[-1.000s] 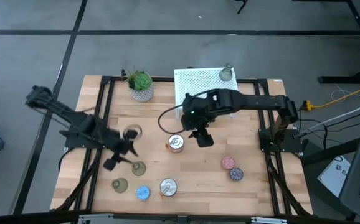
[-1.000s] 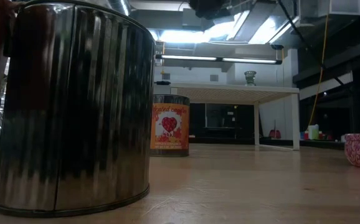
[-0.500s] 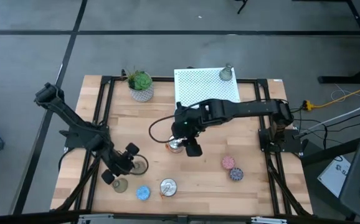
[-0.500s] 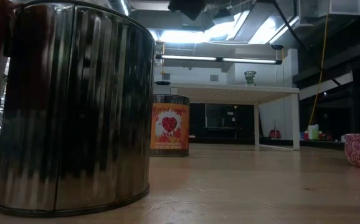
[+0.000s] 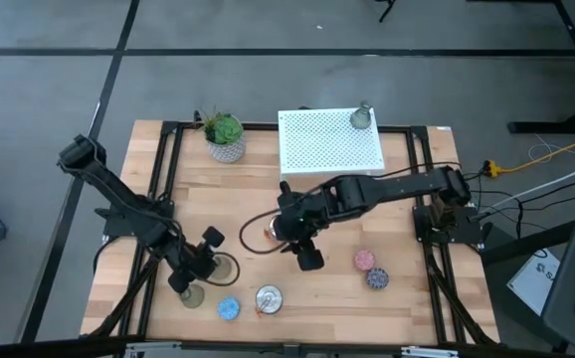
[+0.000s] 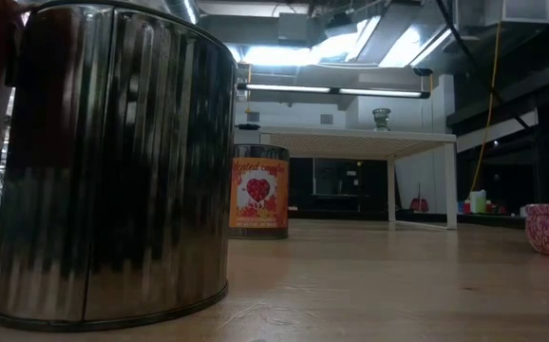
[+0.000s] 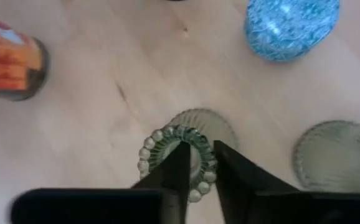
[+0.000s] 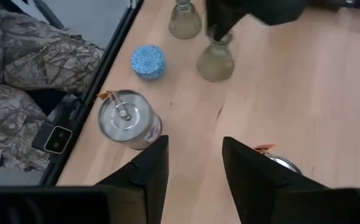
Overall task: Pick & Place candle stick holders
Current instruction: Put the top green glass candle holder on the shelf aligned with the other glass candle holder
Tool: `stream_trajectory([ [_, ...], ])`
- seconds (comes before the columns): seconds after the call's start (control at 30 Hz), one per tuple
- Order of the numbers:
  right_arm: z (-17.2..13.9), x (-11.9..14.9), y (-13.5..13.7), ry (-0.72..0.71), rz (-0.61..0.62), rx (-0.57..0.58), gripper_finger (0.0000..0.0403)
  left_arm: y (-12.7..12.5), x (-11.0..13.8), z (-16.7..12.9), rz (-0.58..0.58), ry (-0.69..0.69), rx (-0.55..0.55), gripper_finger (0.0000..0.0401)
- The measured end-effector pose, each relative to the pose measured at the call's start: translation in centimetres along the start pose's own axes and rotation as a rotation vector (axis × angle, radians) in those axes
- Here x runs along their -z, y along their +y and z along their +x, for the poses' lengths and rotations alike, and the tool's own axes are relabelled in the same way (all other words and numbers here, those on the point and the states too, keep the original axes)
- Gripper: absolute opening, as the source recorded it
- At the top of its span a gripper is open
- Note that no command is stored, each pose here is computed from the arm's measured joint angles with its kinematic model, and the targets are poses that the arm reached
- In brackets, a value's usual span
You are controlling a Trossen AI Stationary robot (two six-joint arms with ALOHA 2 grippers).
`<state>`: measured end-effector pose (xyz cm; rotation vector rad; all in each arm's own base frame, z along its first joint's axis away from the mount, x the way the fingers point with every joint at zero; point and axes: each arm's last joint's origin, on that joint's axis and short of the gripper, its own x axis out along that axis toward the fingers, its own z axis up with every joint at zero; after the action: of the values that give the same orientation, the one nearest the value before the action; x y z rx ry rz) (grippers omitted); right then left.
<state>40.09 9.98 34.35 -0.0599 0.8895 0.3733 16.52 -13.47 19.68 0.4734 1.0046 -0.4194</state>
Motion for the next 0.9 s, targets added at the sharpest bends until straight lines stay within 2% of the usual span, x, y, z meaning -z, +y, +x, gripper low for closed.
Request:
stream_trajectory([
  [0.03, 0.0, 0.0, 0.2, 0.001, -0.011, -0.003, 0.0153, 0.1, 0.1, -0.2, 0.000, -0.003, -0.022, 0.0028],
  [0.2, 0.1, 0.0, 0.7, 0.002, -0.053, -0.009, 0.0153, 1.0, 0.2, -0.5, -0.035, -0.005, -0.066, 0.0027],
  [0.43, 0.0, 0.1, 0.1, 0.015, -0.154, 0.001, 0.0153, 3.8, -1.0, -1.3, -0.111, -0.007, -0.003, 0.0023],
  [0.63, -0.3, -0.1, -1.8, -0.013, -0.296, 0.037, 0.0153, 6.8, -2.5, -2.9, -0.030, -0.064, -0.013, 0.0022],
  [0.9, -0.3, -0.6, -4.9, -0.075, -0.498, 0.104, 0.0153, 10.9, -5.5, -6.9, 0.049, -0.293, 0.011, 0.0022],
])
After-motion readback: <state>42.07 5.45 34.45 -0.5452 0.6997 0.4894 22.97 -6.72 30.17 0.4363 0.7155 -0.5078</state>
